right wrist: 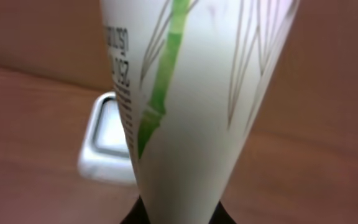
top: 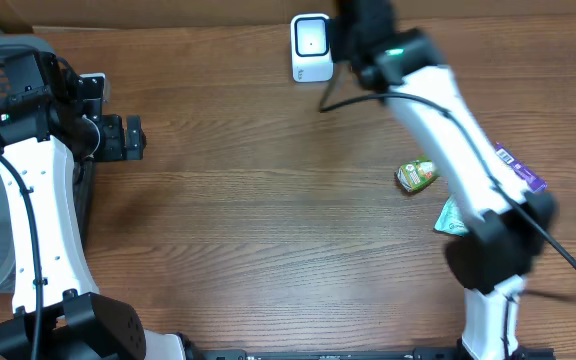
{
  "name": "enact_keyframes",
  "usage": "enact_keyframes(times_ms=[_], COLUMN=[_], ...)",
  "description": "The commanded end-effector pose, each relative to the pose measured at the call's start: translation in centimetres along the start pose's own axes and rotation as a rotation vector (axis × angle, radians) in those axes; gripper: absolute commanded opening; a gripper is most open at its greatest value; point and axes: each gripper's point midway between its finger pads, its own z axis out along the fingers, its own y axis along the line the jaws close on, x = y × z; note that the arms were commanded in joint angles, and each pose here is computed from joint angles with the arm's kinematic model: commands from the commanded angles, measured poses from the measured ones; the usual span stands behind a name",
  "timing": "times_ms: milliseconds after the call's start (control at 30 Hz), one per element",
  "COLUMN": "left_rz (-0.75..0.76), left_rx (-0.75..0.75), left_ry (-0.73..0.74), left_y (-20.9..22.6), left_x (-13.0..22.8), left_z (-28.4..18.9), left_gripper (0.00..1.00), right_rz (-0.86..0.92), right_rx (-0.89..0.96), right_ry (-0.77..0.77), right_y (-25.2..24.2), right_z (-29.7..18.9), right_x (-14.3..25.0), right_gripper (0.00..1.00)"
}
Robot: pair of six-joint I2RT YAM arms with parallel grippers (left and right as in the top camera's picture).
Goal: Scan the item barcode
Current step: 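Raise the white tube and hold it up to the scanner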
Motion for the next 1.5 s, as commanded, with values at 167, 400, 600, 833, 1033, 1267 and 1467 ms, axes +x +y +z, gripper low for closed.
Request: enact_keyframes(times_ms=[167, 400, 600, 833, 1033, 1267, 1467], left_rz=[0.022, 0.022, 0.022, 0.022, 0.022, 0.022, 0.022], left_rx=[0.000, 0.000, 0.000, 0.000, 0.000, 0.000, 0.000], left_ry=[-0.006, -0.006, -0.006, -0.006, -0.006, -0.006, -0.006], left_y=[0.1, 0.1, 0.1, 0.1, 0.1, 0.1, 0.1], left_x=[0.1, 0.1, 0.1, 0.1, 0.1, 0.1, 0.1], left_z=[-0.3, -0.3, -0.3, -0.3, -0.3, -0.3, -0.3], left_gripper=[1.00, 1.00, 1.00, 1.00, 1.00, 1.00, 1.00], right_rz=[-0.472, -0.694, -0.710, -0.716, -0.720, -0.740, -0.747], right_rx=[0.342, 0.375, 0.356, 0.336, 0.329, 0.318, 0.283], right_ry=[-0.099, -0.048, -0.036, -0.039, -0.044, -0.018, -0.028], right_y=[0.7, 1.4, 0.9, 1.2, 1.6, 1.7, 2.3], right_z=[5.5, 10.3, 11.5, 11.9, 11.8, 11.9, 12.0], right_x=[-1.0, 2.1, 2.9, 3.2, 3.1, 3.8, 3.9], right_gripper=[0.04, 0.04, 0.04, 0.04, 0.04, 0.04, 0.04])
